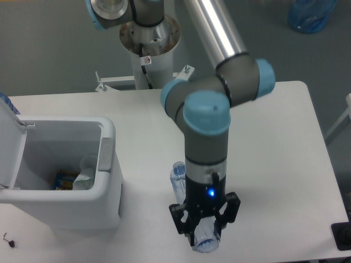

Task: Place the trash in the trash can
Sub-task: 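Carry the held water bottle over the trash bin opening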

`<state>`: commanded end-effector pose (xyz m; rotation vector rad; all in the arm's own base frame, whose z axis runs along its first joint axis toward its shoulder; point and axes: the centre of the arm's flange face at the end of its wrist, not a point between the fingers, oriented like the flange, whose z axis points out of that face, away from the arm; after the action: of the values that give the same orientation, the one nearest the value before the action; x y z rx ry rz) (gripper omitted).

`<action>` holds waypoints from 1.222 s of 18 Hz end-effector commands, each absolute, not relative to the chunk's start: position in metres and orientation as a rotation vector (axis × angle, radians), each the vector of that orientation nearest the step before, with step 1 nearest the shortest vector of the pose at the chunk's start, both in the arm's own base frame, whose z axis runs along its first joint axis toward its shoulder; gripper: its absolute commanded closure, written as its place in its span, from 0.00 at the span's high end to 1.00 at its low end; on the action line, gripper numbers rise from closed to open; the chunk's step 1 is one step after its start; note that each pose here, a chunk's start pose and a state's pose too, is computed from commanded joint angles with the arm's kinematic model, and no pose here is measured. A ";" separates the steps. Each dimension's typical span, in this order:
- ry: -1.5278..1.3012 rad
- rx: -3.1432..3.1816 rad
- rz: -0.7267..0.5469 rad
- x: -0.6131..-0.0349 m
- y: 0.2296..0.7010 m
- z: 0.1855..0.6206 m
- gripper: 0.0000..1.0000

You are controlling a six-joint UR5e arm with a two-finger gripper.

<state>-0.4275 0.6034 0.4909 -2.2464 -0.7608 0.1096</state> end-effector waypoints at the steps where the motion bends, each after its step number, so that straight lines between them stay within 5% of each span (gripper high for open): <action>1: -0.736 -2.216 0.112 -0.423 0.601 0.504 0.60; 13: -0.464 -2.066 0.117 -0.313 0.589 0.635 0.60; 22: -0.288 -2.133 -0.007 -0.205 0.642 0.612 0.60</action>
<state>-0.2050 0.6417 0.6124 -2.1332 -0.2878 -0.0074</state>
